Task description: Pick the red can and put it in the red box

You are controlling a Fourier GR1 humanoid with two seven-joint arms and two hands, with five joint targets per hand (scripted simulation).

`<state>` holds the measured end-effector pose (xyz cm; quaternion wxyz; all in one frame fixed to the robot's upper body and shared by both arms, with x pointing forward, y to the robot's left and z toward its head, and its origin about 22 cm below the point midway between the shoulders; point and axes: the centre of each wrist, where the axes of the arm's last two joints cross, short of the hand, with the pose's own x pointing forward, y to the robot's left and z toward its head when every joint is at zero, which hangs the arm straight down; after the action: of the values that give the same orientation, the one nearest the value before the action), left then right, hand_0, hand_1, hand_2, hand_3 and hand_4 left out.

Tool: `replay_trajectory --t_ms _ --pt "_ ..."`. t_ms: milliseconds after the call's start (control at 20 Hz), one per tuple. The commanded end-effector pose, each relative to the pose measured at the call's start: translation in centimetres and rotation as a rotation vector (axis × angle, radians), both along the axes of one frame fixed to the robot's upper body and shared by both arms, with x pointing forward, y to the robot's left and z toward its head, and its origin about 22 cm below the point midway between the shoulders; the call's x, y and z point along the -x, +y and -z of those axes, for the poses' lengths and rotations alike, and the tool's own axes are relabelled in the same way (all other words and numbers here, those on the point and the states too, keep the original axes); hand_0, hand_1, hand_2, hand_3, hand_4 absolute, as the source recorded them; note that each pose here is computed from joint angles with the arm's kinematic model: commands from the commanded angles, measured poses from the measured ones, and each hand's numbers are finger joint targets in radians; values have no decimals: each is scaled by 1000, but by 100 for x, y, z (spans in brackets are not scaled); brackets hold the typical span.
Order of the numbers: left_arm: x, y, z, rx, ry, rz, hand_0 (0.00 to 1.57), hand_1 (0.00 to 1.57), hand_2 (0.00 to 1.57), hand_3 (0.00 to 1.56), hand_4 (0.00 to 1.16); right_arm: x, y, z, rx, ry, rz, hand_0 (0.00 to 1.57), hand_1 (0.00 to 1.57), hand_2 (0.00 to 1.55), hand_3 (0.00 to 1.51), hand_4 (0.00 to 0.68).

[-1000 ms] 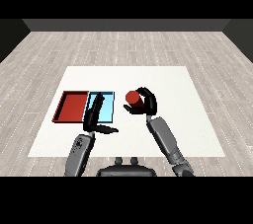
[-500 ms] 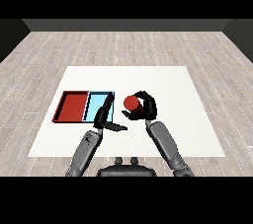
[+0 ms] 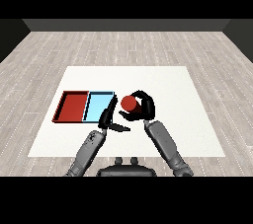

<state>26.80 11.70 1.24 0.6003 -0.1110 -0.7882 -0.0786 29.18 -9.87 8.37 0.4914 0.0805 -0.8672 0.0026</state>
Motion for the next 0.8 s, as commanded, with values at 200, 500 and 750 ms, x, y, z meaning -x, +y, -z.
replay_trajectory --t_ms 200,500,750 --pt "46 -315 -51 17 23 19 0 0 0 0 0 2 51 131 16 -2 -24 1466 1466 1432 1385 664" --pt "67 -356 -3 44 29 30 0 0 0 0 0 119 148 163 -56 -8 -51 1442 1442 1431 1392 661" --pt "26 -279 134 31 54 37 0 0 0 0 0 299 183 -56 -75 -13 -82 1496 1496 1444 1405 640"
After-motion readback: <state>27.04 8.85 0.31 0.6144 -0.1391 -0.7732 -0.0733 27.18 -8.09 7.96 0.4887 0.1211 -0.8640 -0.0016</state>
